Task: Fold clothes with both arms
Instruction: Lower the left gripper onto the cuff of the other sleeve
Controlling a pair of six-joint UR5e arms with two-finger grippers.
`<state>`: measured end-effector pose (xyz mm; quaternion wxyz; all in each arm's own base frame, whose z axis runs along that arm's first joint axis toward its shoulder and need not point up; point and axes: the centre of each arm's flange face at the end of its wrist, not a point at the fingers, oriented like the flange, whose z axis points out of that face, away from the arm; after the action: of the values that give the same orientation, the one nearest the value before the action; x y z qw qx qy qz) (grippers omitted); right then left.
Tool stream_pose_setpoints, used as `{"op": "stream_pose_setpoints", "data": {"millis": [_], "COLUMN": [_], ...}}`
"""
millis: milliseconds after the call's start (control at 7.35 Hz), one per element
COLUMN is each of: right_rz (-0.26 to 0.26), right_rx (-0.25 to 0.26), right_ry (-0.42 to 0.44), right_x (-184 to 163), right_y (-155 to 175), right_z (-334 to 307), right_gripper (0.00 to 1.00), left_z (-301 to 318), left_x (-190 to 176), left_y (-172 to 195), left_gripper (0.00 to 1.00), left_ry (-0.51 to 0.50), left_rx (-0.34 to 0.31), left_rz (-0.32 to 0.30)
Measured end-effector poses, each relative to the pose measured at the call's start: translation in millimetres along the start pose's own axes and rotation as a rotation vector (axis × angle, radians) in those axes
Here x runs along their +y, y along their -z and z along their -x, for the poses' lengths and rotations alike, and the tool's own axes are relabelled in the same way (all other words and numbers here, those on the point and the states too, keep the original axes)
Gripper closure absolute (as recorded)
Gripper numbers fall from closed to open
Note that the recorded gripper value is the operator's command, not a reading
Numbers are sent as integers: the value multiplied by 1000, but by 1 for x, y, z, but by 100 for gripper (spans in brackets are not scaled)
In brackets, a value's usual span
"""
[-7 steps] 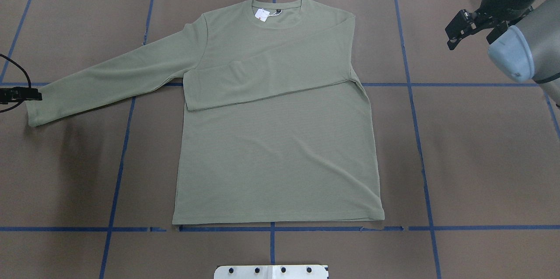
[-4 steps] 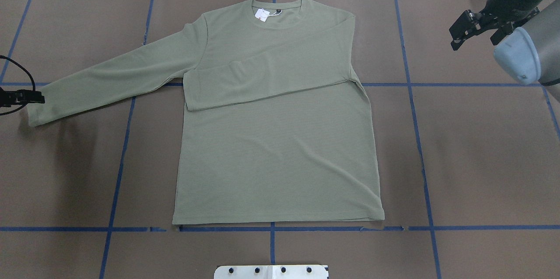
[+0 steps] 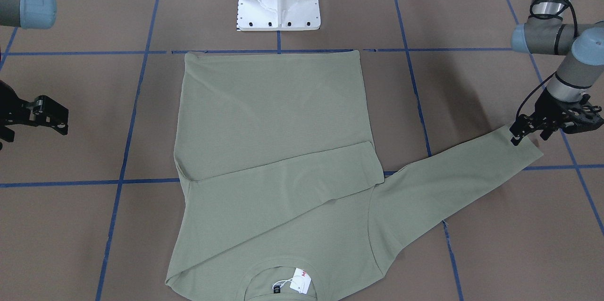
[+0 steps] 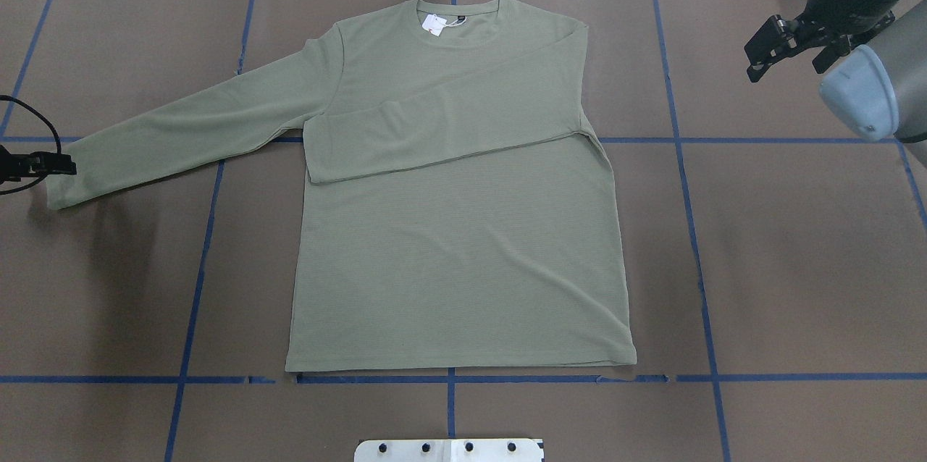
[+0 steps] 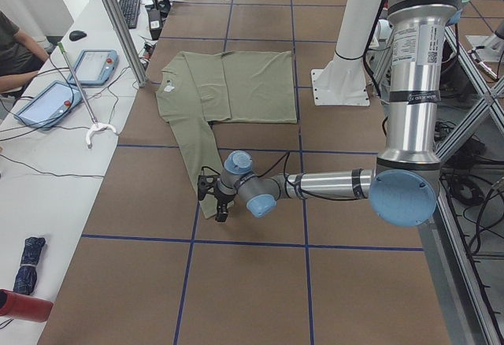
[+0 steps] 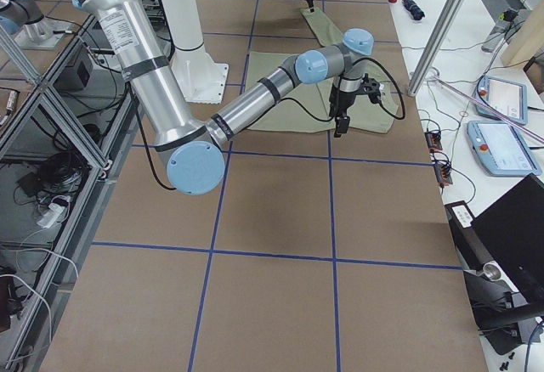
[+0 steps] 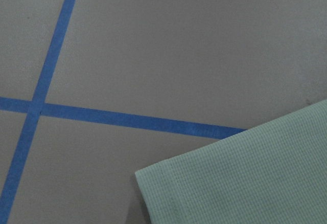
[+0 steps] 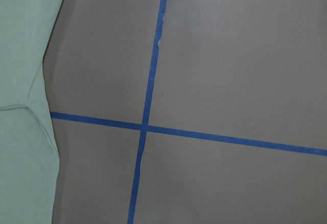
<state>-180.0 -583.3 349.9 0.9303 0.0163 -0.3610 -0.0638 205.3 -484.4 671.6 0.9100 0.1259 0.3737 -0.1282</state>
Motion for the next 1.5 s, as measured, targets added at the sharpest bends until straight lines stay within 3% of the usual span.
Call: {"op": "stream_pose_setpoints", "data": {"millis": [136,408,680,952,1496], "right_rz": [-3,-7,-13,-16,-17], "right_rx": [0,-2,-4,-5,-4], "right_ry": [0,1,6,8,7], "right_x": [0,0,1,2,2], "right_y": [1,4,7,9,9], "right_z": [0,0,2,3,3], "right_gripper": [0,0,0,0,0], "left_z": [-1,0,1,2,1], "left_x": [1,2,3,5,5], "left_y": [0,0,0,0,1], "left_gripper": [1,17,17,25,80], "left_ry": [3,10,30,40,61], "left_rx": [1,2,1,-1,7], "left_rz": [2,5,6,8,6]}}
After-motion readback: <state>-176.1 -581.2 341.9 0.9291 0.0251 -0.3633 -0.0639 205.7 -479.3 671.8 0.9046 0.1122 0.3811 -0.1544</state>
